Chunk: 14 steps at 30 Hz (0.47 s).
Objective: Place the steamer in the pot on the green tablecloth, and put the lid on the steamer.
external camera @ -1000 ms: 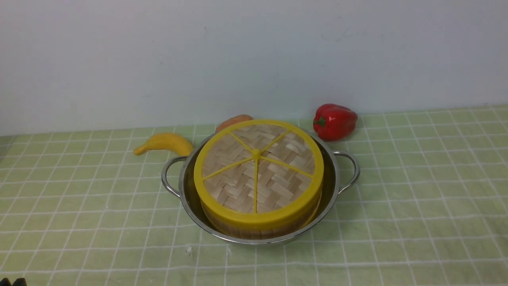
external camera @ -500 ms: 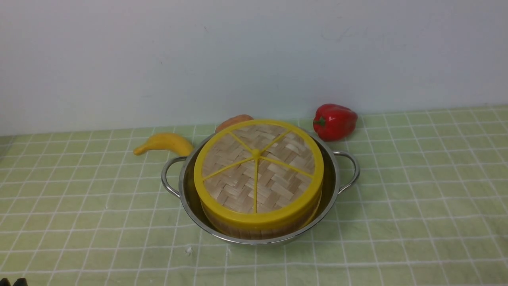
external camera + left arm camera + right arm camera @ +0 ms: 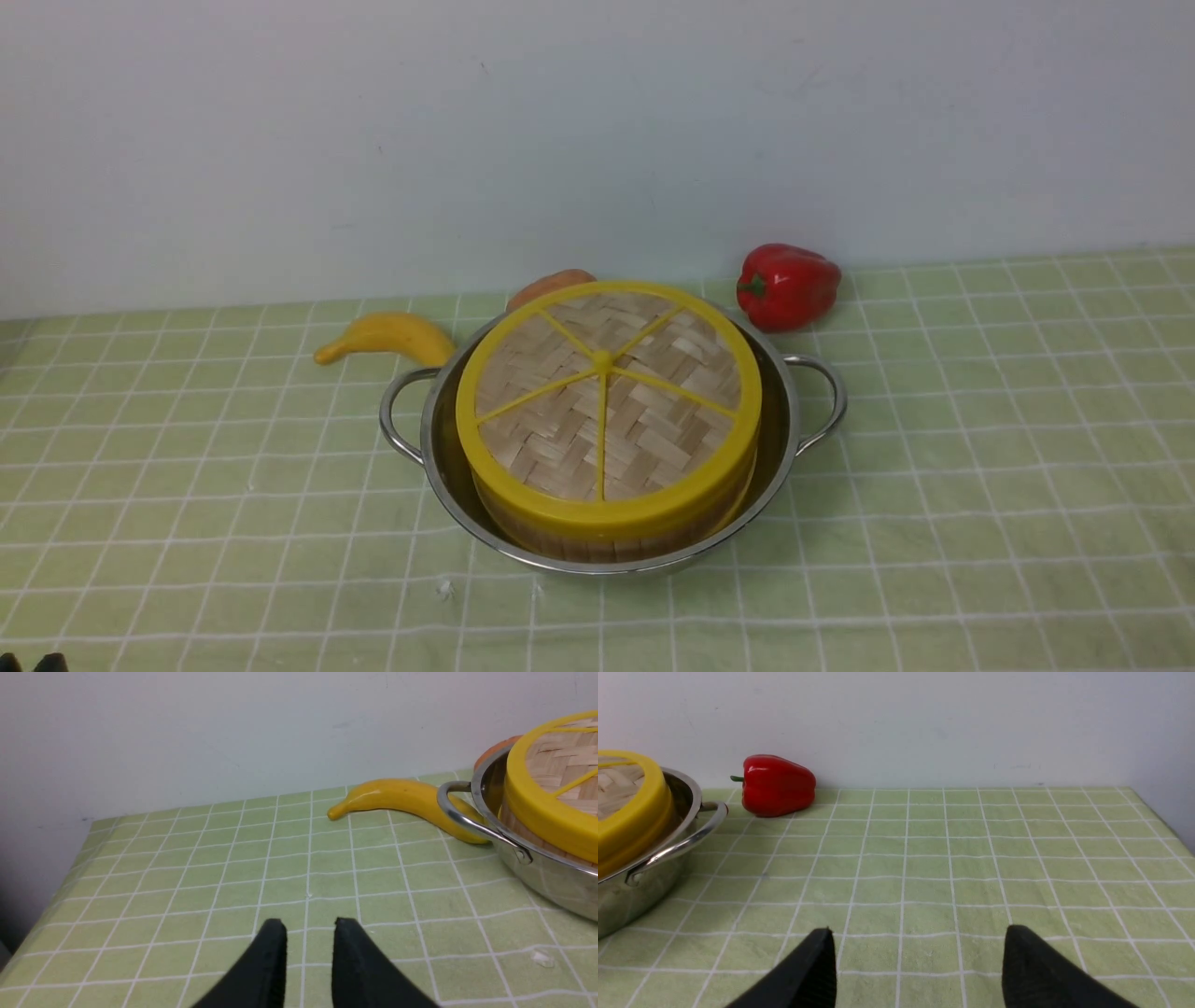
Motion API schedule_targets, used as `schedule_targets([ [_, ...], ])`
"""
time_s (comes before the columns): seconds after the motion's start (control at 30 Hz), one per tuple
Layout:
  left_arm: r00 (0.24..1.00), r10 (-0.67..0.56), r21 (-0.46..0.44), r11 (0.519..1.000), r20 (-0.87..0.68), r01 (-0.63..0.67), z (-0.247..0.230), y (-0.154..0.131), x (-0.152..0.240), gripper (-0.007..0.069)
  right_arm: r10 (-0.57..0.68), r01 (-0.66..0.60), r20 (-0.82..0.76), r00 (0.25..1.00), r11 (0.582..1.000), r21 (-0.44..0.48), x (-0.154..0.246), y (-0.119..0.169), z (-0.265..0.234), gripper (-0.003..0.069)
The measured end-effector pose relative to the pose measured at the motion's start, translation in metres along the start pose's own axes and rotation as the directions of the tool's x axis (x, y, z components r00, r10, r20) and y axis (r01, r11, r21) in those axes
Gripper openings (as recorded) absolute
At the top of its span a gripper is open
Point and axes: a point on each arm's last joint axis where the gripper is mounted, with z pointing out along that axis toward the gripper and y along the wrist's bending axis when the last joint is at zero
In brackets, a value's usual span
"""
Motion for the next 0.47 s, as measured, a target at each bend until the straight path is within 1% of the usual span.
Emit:
schedule_targets([
  [0.47, 1.000, 0.000, 0.000, 1.000, 0.000, 0.000, 0.0000, 0.0000, 0.0000, 0.0170, 0.000, 0.000, 0.001, 1.000, 1.000, 0.000, -0.0001, 0.0000, 0.0000, 0.0471],
])
